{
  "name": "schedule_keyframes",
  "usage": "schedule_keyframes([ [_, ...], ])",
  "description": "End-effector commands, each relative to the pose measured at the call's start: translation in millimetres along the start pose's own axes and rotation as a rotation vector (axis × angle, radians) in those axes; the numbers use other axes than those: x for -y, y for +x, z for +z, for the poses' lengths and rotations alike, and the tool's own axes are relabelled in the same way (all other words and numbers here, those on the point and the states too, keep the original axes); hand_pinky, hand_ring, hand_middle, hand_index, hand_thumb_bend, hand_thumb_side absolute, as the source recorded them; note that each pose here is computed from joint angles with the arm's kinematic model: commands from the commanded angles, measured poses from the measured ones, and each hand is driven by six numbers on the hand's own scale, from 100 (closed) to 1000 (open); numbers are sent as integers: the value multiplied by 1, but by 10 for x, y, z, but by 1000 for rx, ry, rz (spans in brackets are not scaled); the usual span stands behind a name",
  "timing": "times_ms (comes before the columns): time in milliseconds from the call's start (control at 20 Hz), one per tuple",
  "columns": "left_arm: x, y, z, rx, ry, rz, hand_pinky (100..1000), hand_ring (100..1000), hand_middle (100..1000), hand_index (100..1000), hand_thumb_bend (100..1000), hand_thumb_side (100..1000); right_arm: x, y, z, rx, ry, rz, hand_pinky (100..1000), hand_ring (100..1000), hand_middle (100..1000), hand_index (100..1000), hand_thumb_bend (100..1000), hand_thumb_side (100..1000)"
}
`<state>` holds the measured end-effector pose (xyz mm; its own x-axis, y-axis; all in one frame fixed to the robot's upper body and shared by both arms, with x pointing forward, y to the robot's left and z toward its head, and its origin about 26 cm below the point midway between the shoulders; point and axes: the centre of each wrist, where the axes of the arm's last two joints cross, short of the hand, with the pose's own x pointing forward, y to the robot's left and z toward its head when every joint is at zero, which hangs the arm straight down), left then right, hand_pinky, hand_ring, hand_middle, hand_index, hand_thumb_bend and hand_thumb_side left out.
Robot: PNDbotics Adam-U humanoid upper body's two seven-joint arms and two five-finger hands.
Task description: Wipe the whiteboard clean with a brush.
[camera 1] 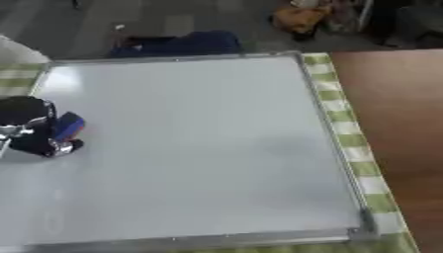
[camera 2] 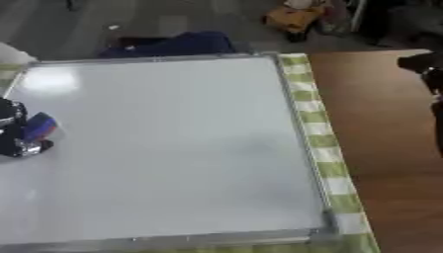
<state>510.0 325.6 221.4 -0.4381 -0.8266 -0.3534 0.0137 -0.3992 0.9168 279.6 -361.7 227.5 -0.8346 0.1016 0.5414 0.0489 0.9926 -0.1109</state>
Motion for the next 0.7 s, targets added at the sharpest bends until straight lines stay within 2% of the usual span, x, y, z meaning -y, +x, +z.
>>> schedule_keyframes([
  [50, 51, -17, 17, 2, -29, 5, 683, 497, 363, 332, 434, 972, 24, 67, -53, 22, 6, 22, 770, 639, 491, 577, 240, 1000],
  [200, 57, -16, 17, 4, -31, 10, 680, 494, 356, 326, 385, 967, 25, 68, -54, 21, 3, 23, 770, 639, 490, 576, 240, 1000],
  [500, 72, -7, 14, 6, -30, 19, 670, 479, 331, 300, 218, 897, 27, 69, -55, 21, -3, 24, 771, 640, 489, 574, 241, 1000],
  [550, 73, -6, 13, 7, -29, 20, 670, 479, 331, 300, 218, 897, 27, 69, -55, 21, -4, 25, 771, 640, 489, 574, 241, 1000],
  [700, 78, -4, 11, 10, -25, 25, 663, 470, 315, 263, 143, 870, 27, 70, -57, 22, -5, 24, 771, 639, 489, 574, 237, 1000],
])
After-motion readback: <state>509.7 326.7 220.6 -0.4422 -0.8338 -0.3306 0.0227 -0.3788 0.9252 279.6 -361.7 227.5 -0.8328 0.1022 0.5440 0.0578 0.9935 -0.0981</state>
